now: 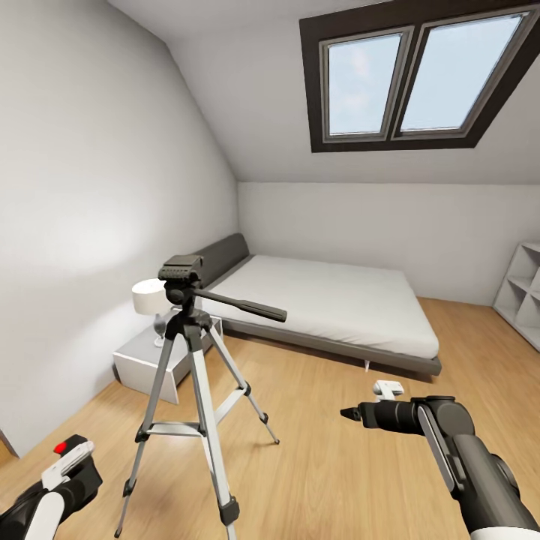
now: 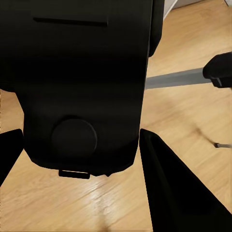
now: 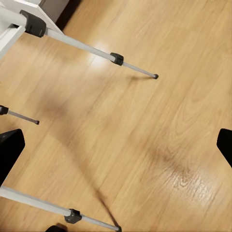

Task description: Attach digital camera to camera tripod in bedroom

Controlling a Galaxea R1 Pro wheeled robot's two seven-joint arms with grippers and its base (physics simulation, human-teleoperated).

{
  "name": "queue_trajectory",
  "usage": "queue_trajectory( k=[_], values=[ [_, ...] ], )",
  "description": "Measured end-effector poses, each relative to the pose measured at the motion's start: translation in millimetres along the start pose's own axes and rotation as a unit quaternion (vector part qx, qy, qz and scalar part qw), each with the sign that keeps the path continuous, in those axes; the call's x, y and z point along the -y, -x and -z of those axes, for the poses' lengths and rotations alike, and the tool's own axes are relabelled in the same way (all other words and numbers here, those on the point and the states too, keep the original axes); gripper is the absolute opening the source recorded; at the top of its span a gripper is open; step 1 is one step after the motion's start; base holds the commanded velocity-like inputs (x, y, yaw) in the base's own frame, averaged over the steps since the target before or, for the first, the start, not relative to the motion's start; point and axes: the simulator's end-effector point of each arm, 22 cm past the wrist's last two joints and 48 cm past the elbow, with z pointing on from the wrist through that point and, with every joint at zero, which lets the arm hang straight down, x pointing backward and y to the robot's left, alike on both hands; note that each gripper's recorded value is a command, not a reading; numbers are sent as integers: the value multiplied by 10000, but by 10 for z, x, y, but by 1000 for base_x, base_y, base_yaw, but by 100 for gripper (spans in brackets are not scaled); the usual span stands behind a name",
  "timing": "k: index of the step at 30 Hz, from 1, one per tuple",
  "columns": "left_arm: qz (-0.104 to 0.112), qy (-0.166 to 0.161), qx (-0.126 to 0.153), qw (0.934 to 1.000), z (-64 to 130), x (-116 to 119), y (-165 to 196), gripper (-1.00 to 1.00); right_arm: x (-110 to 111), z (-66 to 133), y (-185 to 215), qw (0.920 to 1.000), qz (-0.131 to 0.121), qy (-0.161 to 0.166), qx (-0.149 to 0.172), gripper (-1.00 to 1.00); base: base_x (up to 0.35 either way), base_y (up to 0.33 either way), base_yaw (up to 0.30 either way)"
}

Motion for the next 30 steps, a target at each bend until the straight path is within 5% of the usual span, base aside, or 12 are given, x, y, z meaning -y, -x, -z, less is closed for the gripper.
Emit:
queue_trajectory(
  k=[6,14,22,27,30],
  values=[
    [-129,-81,-15,9999,86,50,104,-100,-14,11,19,10000,19,11,25,100,0,0,0],
    [-577,-317,1118,9915,580,207,1364,-100,-92,-13,36,9998,128,109,67,100,0,0,0],
    [-708,-509,1349,9870,774,433,1950,-100,-105,-26,145,9991,295,134,285,100,0,0,0],
    [-586,-947,1324,9849,801,851,2369,-100,-309,-43,163,9970,515,451,368,100,0,0,0],
    [-626,-1600,1173,9781,856,1306,2476,-100,-724,-91,156,9874,1032,1080,519,100,0,0,0]
  ],
)
